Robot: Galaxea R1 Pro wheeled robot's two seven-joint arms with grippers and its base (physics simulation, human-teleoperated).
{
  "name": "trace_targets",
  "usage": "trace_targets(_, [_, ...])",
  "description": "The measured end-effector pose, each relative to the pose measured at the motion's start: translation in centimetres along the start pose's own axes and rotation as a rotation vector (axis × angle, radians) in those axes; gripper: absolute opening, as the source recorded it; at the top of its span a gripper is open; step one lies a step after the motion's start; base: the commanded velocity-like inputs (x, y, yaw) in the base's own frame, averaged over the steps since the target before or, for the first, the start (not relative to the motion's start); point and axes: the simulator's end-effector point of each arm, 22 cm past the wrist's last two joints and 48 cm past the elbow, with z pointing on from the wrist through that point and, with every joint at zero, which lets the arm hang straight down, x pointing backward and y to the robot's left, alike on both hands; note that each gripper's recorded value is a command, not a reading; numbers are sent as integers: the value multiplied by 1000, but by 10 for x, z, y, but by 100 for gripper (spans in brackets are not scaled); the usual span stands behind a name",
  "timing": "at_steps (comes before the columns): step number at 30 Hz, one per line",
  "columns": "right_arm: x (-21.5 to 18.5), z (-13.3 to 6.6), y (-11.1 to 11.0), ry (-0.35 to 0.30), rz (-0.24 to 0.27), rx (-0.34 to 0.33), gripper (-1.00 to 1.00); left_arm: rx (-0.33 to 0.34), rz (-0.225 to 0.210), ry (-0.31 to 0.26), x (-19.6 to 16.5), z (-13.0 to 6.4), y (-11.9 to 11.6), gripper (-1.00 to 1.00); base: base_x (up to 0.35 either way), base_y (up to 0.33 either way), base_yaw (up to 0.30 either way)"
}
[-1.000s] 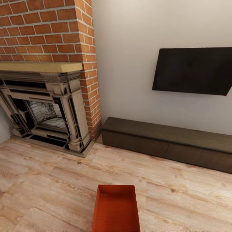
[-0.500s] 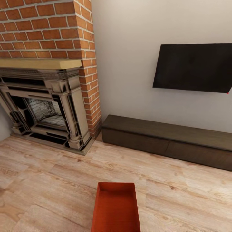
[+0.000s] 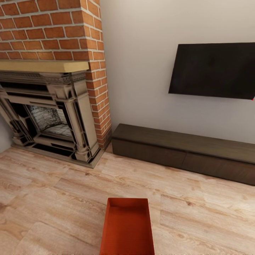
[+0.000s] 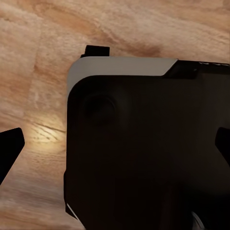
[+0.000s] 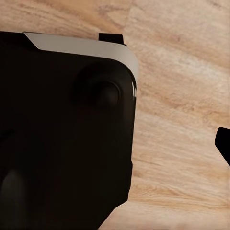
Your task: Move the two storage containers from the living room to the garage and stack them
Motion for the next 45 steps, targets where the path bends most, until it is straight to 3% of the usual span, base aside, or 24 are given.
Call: trace_targets(45, [29, 3, 2, 74, -5, -5, 100, -7, -2, 72, 29, 4, 3, 100, 0, 0, 0])
